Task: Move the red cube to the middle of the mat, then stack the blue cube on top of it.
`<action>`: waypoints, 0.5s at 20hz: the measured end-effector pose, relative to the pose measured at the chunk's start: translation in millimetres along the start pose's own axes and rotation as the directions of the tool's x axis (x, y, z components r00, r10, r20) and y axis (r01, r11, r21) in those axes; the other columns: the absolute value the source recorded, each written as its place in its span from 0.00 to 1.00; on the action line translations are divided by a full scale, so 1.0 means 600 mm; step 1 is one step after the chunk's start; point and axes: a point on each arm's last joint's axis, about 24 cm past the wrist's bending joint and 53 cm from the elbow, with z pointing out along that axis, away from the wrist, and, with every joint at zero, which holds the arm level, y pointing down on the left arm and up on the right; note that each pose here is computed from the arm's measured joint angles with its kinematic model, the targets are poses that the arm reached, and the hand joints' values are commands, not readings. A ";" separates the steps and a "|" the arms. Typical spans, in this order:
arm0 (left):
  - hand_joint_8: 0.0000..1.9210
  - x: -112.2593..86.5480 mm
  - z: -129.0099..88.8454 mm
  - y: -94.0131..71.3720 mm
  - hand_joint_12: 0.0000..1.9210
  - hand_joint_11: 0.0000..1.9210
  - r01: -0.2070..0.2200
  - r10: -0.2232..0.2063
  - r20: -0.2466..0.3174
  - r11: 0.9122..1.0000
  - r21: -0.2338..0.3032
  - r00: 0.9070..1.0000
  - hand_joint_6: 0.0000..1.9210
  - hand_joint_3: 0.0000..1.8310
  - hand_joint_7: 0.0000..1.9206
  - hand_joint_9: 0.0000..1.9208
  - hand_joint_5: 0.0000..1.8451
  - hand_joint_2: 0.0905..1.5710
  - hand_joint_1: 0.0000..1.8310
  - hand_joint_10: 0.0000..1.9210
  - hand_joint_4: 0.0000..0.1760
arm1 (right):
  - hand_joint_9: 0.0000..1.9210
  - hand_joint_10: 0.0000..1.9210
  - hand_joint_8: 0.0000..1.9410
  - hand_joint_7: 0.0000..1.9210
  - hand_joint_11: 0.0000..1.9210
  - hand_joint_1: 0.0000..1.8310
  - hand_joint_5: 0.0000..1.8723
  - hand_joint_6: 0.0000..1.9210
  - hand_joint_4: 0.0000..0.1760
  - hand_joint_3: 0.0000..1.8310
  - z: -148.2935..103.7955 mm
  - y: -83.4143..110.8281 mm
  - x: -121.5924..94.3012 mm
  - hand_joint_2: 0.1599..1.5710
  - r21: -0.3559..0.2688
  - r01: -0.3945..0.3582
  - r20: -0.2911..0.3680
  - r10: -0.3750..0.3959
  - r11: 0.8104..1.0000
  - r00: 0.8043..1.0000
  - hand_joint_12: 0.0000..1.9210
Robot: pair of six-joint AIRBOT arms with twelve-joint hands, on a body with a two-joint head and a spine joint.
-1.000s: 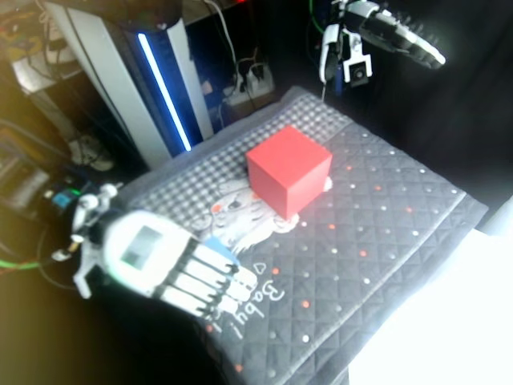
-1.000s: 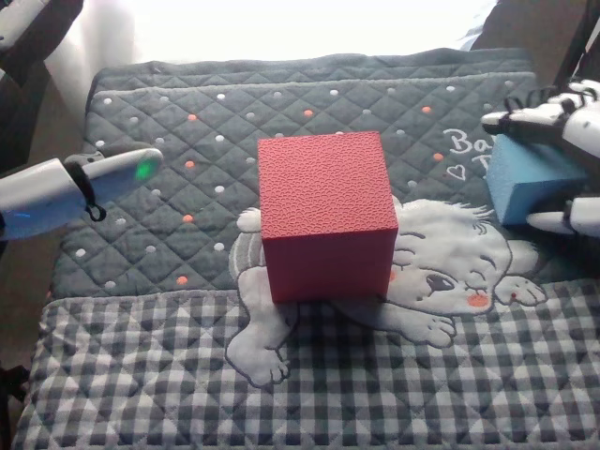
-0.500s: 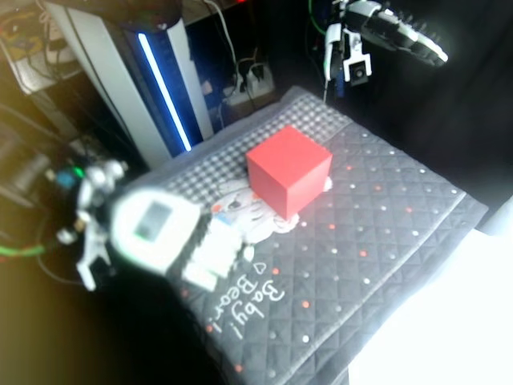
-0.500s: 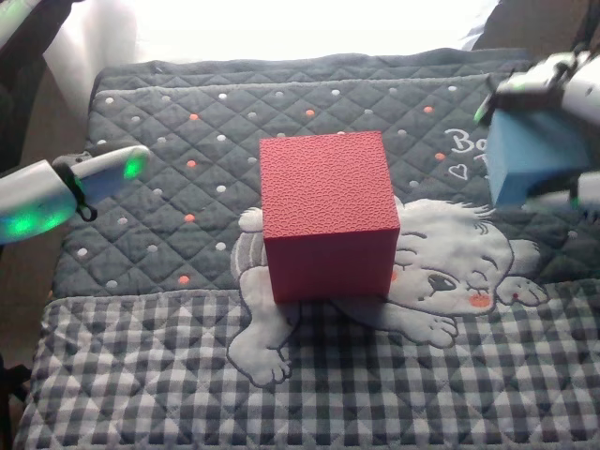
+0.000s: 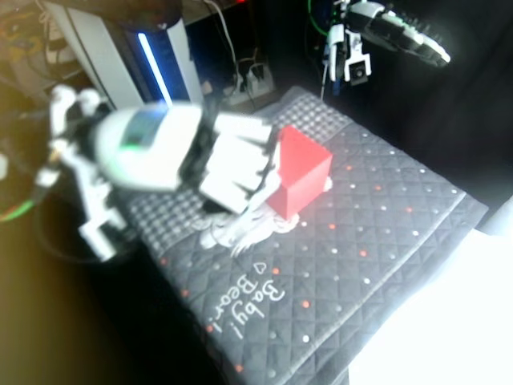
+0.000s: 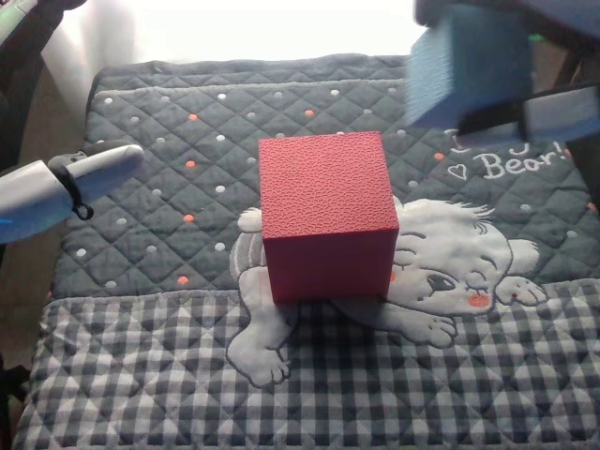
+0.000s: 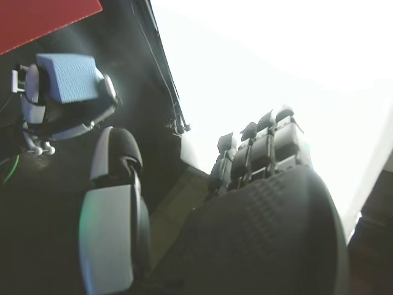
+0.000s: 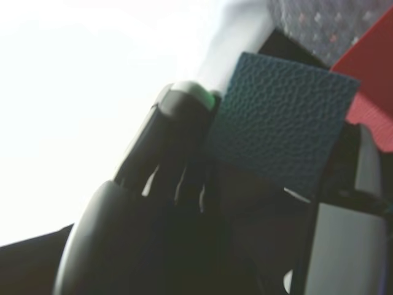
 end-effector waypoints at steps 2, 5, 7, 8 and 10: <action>0.00 -0.005 -0.005 0.008 0.00 0.00 0.004 -0.004 0.019 1.000 -0.017 1.000 0.00 0.00 0.00 0.00 0.04 0.65 0.43 0.00 0.25 | 0.36 1.00 0.84 0.32 0.41 0.70 0.17 0.29 0.00 0.00 0.022 0.042 0.006 0.82 -0.081 0.001 -0.006 -0.001 0.997 1.000 1.00; 0.00 -0.010 -0.009 0.029 0.00 0.00 -0.005 0.006 0.031 0.998 -0.055 1.000 0.01 0.00 0.00 0.00 0.05 0.64 0.45 0.00 0.26 | 0.38 1.00 0.90 0.34 0.42 0.64 0.20 0.70 0.00 0.00 0.042 0.077 0.034 0.85 -0.152 -0.003 -0.040 -0.003 0.988 0.999 1.00; 0.00 -0.012 -0.010 0.030 0.00 0.00 -0.003 0.005 0.036 0.998 -0.058 0.999 0.01 0.00 0.00 0.00 0.05 0.64 0.45 0.00 0.22 | 0.38 1.00 0.92 0.35 0.42 0.63 0.25 0.73 0.00 0.00 0.052 0.086 0.048 0.84 -0.168 -0.020 -0.058 0.010 0.986 0.998 1.00; 0.00 -0.011 -0.010 0.029 0.00 0.00 -0.003 0.005 0.034 0.998 -0.057 0.999 0.01 0.00 0.00 0.00 0.06 0.65 0.44 0.00 0.30 | 0.36 1.00 0.87 0.32 0.38 0.68 0.15 0.59 0.00 0.00 0.055 0.086 0.053 0.83 -0.175 -0.031 -0.069 0.019 0.984 0.997 1.00; 0.00 -0.012 -0.010 0.031 0.00 0.00 -0.002 0.004 0.036 0.998 -0.061 0.999 0.01 0.00 0.00 0.00 0.05 0.65 0.44 0.00 0.36 | 0.38 1.00 0.83 0.33 0.42 0.70 0.17 0.50 0.00 0.00 0.058 0.084 0.064 0.81 -0.176 -0.042 -0.087 0.027 0.984 0.996 1.00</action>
